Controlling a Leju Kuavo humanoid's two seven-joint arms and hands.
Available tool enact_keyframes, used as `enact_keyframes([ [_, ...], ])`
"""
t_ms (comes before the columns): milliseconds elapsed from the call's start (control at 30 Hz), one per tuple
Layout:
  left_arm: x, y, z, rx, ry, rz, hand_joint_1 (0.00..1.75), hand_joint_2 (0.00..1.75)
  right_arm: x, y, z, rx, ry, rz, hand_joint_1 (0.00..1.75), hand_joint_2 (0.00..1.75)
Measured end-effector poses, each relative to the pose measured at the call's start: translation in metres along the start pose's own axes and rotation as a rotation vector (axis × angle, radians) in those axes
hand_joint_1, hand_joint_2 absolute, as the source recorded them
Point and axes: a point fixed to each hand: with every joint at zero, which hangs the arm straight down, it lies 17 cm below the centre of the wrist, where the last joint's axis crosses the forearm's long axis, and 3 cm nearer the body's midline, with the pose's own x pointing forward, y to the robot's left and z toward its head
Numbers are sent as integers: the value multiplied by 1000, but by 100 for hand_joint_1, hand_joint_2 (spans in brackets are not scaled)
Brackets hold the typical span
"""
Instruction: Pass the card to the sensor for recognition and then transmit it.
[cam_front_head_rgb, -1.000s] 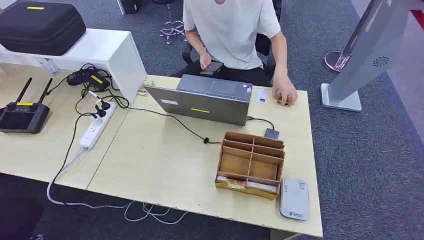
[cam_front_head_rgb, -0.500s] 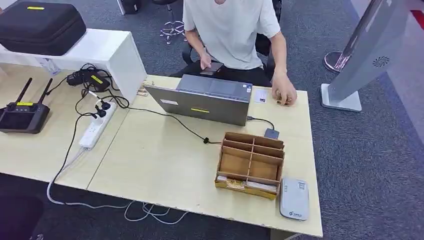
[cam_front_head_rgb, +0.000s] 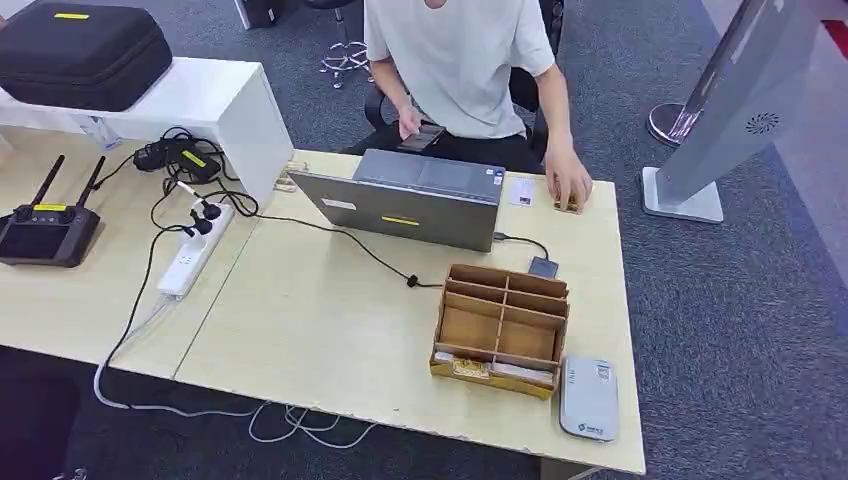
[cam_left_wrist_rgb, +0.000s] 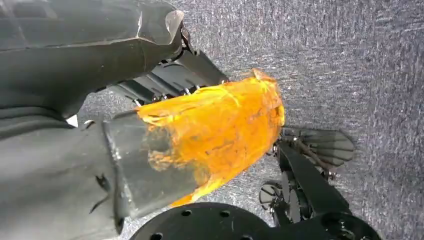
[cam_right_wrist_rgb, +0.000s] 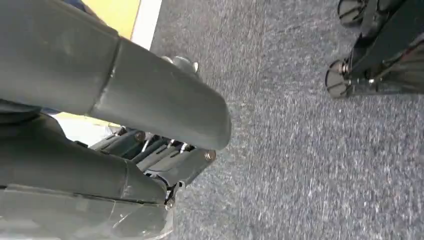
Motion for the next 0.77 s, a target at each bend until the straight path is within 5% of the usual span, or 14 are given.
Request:
enact_keyframes([
  [533,-10,-9,3,-22,4,-35,175,0,-5,7,3,26,-5,-11,175,0],
  [567,-10,-9,3,-22,3,-37,0,0,-5,7,3,26,-5,-9,0,0],
  [767,-11,-9,3,-23,4,-49,0,0,-4,8,3,27,-8,-7,0,0],
])
